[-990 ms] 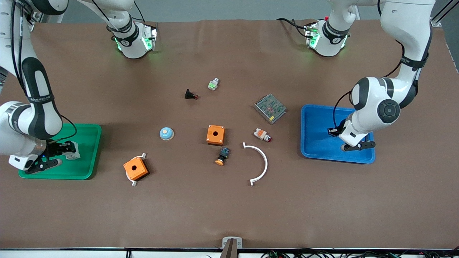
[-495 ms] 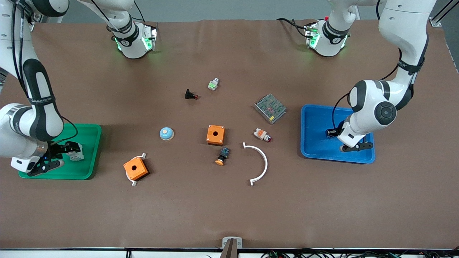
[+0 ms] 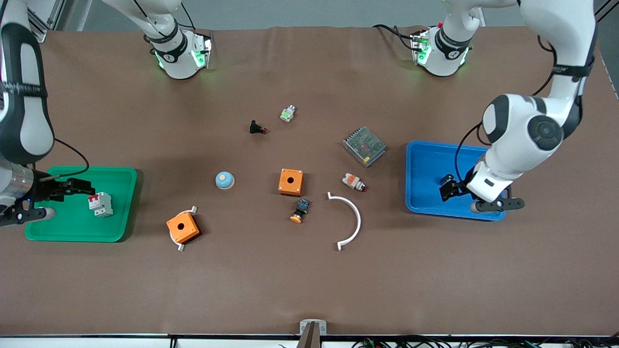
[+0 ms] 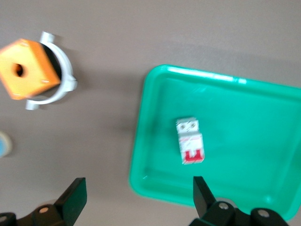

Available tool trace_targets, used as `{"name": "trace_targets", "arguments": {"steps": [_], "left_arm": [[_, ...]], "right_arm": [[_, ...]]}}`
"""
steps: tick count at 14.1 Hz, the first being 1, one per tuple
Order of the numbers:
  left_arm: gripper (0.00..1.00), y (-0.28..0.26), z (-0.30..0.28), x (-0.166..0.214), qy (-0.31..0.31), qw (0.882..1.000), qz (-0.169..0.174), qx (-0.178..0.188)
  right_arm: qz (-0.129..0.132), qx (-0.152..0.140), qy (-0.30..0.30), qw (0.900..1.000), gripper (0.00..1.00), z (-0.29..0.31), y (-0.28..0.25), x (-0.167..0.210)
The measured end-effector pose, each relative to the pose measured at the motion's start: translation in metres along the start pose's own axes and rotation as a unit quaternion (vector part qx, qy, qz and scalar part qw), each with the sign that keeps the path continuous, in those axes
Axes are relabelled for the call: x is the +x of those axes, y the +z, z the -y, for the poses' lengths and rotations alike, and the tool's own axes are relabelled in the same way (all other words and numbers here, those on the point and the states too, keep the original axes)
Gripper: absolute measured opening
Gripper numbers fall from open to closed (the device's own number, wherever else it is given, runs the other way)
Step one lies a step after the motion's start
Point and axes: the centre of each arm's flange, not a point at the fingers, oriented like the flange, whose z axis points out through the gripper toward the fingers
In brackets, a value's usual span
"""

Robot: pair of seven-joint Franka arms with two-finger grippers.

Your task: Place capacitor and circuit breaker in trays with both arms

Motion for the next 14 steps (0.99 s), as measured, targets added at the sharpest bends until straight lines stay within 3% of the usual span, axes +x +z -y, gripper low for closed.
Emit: {"name": "trace_targets", "arguments": {"steps": [3,7,14], "left_arm": [[1.0,-0.068,-0.006,0.013,0.002,1.0,-0.018,-0.003],[1.0,-0.145,-0.006,0.013,0.009,1.0,-0.009,0.01],[1.0,-0.241,-0.01,0.019,0.014,1.0,-0.012,0.021]], "right_arm": [[-0.013,-0.004,0.012,1.0,1.0,0.043,-0.055,-0.015],[-0.035,-0.007,0.005,0.999,1.0,0.067,-0.12,-0.049],[-0.036,-0.007,0.018,0.999,1.0,0.075,-0.166,-0.091]]}}
